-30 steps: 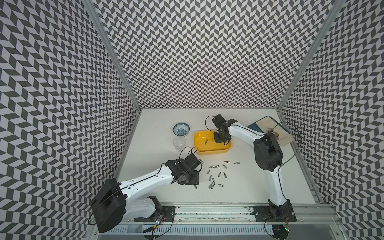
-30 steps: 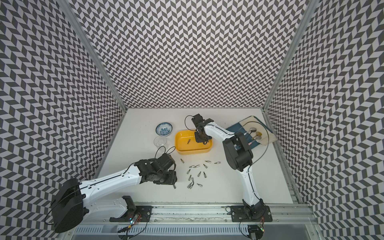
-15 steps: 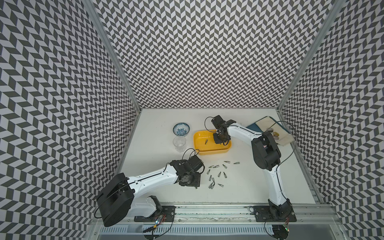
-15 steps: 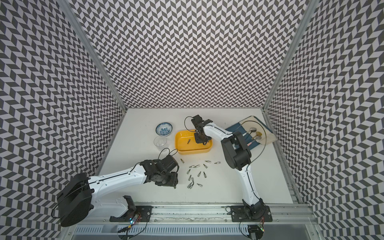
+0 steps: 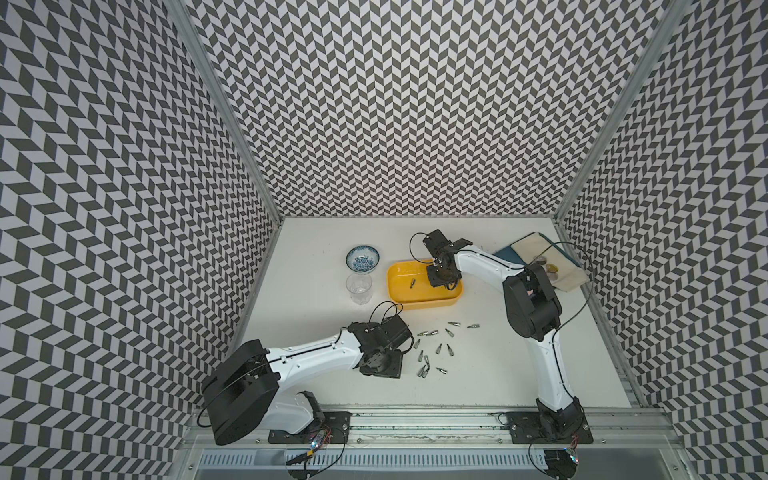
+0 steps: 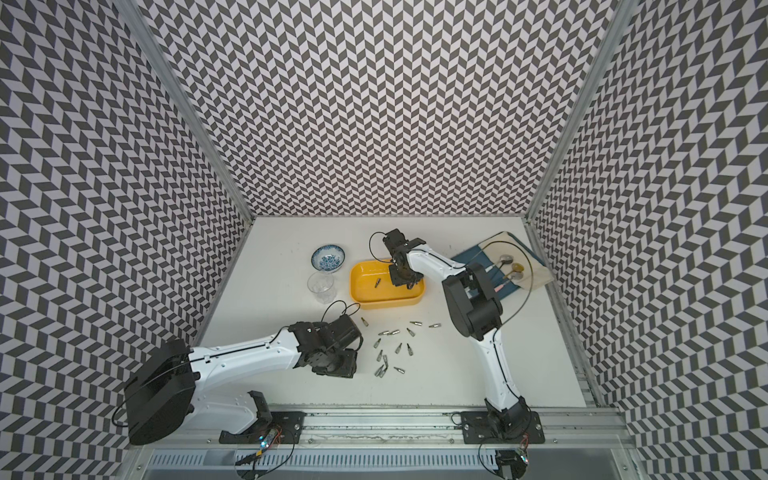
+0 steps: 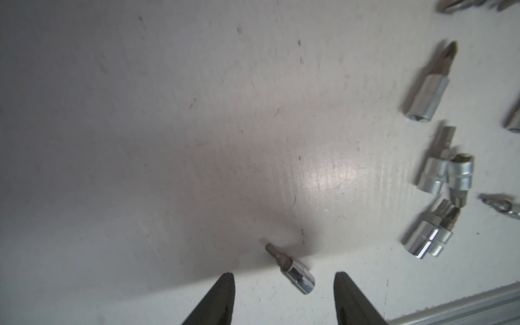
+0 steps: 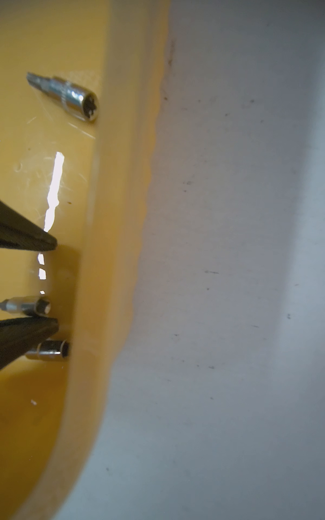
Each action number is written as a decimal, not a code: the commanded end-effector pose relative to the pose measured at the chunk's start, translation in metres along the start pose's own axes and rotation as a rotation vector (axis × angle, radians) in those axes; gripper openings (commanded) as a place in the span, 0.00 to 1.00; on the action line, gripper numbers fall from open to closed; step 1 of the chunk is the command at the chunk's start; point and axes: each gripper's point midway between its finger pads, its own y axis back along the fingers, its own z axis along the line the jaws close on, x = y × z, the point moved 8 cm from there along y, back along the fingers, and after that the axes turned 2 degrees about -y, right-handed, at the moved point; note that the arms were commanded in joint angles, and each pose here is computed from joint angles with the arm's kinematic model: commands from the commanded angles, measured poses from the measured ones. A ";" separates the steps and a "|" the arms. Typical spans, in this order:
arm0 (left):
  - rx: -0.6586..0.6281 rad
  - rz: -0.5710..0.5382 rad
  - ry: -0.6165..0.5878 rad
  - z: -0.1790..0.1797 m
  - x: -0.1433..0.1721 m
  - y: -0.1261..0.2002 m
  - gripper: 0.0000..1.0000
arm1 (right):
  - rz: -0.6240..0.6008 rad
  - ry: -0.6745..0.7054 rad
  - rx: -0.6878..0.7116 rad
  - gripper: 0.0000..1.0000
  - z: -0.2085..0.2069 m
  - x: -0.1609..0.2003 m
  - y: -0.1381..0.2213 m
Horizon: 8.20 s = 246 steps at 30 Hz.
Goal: Put the bit on the desktop into the storage box
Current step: Place the screwdriver bit in the storage box, then pick up the screwdriver bit from the center of the board, then place the screwdriver bit in the storage box, then pick up the screwdriver bit from the center of the board.
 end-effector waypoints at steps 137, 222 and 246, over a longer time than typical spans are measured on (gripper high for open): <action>-0.127 -0.136 -0.210 -0.002 -0.270 -0.033 0.16 | 0.039 -0.322 -0.223 0.61 -0.068 0.185 0.065; 0.080 -0.398 -0.113 0.001 -0.164 0.129 0.41 | 0.106 -0.235 -0.013 0.43 -0.074 0.184 0.046; 0.080 -0.393 -0.114 0.000 -0.150 0.126 0.41 | 0.159 -0.245 -0.050 0.31 -0.072 0.209 0.049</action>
